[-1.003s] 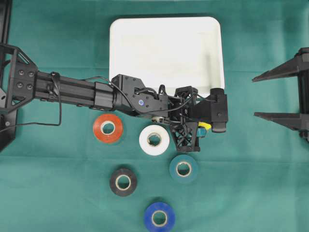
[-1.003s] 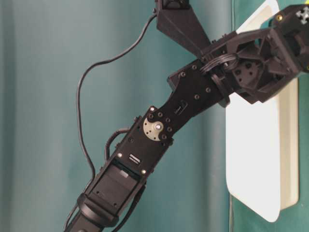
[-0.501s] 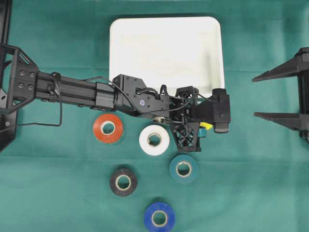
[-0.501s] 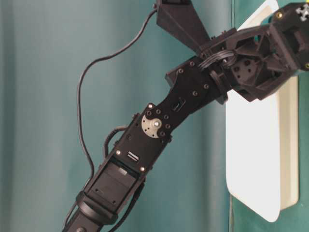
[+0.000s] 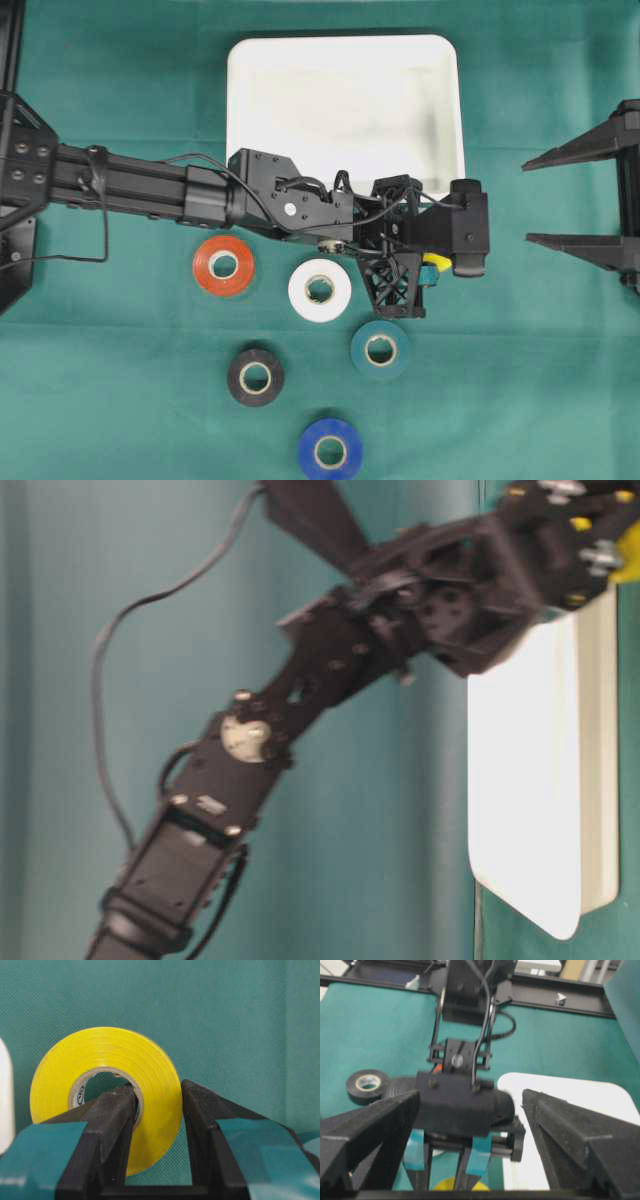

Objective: Pick up the tape from a random location and place it into the white case.
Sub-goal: 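Lift the yellow tape roll upward with the left gripper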

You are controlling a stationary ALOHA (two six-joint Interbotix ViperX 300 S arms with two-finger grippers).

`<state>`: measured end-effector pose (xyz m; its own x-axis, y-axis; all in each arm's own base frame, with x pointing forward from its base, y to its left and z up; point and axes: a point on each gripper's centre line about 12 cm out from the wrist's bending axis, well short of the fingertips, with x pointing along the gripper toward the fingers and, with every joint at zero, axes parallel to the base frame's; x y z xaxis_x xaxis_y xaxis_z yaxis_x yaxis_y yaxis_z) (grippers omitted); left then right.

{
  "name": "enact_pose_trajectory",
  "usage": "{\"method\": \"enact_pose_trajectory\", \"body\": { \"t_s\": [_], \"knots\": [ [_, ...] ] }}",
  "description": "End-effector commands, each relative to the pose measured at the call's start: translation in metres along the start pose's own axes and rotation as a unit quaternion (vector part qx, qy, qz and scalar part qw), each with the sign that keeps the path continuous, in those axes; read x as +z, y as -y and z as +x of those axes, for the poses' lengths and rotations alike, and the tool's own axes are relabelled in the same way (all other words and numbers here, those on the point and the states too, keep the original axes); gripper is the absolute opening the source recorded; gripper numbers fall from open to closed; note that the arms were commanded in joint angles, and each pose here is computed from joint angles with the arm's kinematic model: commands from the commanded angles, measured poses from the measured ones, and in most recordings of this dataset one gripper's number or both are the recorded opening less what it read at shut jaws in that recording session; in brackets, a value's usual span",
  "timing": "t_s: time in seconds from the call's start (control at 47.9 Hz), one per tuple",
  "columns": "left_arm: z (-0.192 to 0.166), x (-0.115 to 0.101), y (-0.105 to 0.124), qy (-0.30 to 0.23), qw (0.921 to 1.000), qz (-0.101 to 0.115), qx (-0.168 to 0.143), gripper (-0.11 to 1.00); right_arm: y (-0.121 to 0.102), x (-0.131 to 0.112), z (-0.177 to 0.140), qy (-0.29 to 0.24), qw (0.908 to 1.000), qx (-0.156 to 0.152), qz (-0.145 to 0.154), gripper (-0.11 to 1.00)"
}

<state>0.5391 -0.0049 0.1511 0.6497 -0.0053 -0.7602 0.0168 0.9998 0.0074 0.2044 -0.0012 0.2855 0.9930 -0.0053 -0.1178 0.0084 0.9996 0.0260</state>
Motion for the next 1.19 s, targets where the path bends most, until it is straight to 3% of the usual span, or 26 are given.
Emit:
{"method": "enact_pose_trajectory", "body": {
  "t_s": [0.0, 0.585, 1.17],
  "knots": [
    [-0.039, 0.035, 0.000, 0.049, 0.9988, 0.003, 0.001, 0.25, 0.000, 0.010, 0.001, 0.012, 0.9999, 0.000, -0.002, 0.91],
    [-0.123, 0.079, -0.004, 0.089, 0.9960, 0.009, 0.007, 0.25, 0.000, 0.010, 0.001, 0.012, 0.9999, 0.000, -0.001, 0.91],
    [-0.148, 0.097, -0.004, 0.088, 0.9959, 0.021, 0.009, 0.25, 0.000, 0.006, 0.004, 0.003, 1.0000, -0.001, -0.002, 0.91]
  ]
}}
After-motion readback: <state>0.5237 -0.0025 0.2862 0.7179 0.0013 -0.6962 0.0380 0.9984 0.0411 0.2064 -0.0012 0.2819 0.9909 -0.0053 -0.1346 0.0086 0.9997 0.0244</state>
